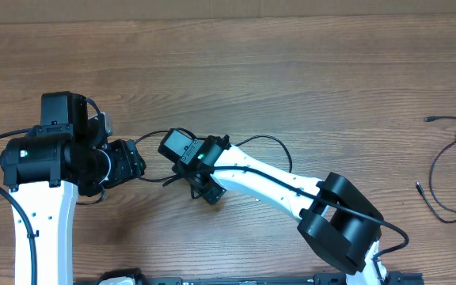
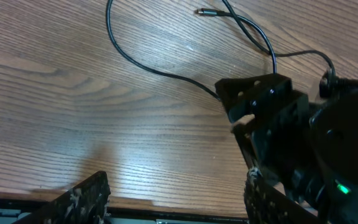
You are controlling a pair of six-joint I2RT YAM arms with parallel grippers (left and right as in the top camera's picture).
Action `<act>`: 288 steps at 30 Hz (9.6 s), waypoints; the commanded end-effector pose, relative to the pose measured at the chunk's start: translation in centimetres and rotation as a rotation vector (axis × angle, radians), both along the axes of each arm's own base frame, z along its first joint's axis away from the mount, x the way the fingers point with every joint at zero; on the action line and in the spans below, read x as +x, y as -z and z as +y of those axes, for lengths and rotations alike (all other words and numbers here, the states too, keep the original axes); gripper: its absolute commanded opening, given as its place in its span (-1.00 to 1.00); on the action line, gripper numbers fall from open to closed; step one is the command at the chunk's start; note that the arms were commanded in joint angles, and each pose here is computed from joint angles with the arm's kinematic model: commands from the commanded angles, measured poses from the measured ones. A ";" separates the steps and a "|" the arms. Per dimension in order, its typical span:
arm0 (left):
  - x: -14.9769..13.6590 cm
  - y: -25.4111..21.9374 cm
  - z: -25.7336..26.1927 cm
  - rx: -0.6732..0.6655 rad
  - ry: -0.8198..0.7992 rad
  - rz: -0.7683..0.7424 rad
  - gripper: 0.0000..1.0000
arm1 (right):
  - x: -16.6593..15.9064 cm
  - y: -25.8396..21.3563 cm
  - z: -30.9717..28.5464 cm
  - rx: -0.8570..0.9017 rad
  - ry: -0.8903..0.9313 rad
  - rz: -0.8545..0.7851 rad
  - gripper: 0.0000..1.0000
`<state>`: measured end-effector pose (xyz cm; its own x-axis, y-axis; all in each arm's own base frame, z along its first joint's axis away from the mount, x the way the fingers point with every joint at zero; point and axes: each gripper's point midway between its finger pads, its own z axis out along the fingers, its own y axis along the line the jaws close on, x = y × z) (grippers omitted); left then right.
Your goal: Untangle cables
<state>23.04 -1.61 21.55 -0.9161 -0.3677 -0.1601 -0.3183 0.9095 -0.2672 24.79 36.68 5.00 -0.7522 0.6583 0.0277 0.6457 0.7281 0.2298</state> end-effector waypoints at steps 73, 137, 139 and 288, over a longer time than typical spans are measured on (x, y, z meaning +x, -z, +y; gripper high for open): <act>-0.4 0.1 -0.5 -0.023 0.002 0.019 0.41 | 9.5 -1.2 2.3 0.260 0.035 -0.161 0.98; -0.4 0.0 -1.0 -0.047 0.012 0.016 0.41 | 4.4 2.4 -1.1 0.009 0.402 -0.066 0.02; -0.5 0.0 -1.0 -0.048 0.012 0.017 0.41 | 4.5 2.5 -1.1 0.005 0.403 -0.069 -0.14; -6.4 -15.3 -8.1 -0.458 0.122 -0.685 1.00 | -4.2 -47.1 -28.1 -0.021 -0.698 -1.391 1.00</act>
